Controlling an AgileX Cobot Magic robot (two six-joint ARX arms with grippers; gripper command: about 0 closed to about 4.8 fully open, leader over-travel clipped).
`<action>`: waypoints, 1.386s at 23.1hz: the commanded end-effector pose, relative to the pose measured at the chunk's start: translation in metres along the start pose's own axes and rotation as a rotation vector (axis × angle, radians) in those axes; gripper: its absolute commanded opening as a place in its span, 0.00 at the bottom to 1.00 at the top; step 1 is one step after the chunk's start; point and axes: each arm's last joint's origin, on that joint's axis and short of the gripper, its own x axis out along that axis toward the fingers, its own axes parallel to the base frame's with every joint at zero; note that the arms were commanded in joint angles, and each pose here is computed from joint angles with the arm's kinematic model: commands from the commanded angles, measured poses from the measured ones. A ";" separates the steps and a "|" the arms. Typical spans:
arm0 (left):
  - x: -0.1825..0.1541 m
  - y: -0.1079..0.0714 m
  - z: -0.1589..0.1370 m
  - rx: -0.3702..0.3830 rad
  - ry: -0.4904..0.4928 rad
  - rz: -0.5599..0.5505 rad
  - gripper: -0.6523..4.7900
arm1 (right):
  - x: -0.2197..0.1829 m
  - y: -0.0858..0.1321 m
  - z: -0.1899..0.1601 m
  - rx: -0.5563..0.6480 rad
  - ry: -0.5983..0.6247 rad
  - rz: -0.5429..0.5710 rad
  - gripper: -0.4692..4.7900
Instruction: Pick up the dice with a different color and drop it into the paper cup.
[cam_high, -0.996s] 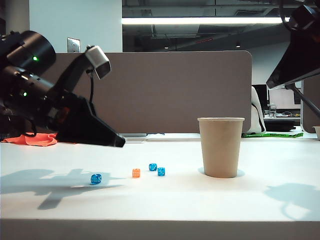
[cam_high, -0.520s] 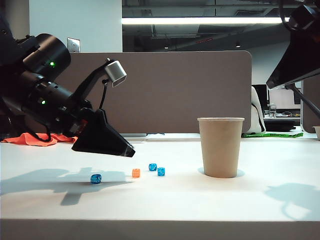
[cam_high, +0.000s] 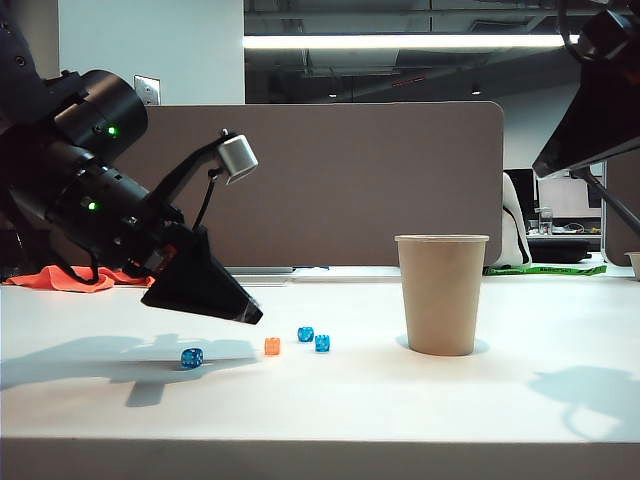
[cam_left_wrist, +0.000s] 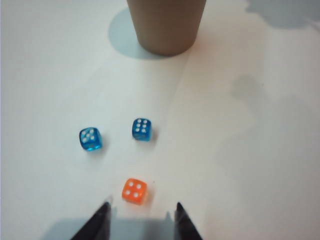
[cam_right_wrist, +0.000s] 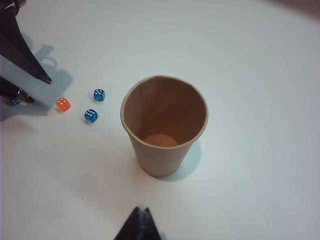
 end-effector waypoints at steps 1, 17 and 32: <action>0.000 0.001 0.001 -0.002 0.004 0.008 0.42 | -0.001 0.000 0.003 0.002 -0.019 -0.001 0.09; 0.009 0.002 0.013 -0.039 0.085 -0.065 0.42 | 0.000 0.000 0.003 0.004 -0.015 0.000 0.09; 0.011 0.003 0.012 -0.039 0.086 -0.065 0.42 | 0.000 0.000 0.003 0.004 -0.015 0.000 0.09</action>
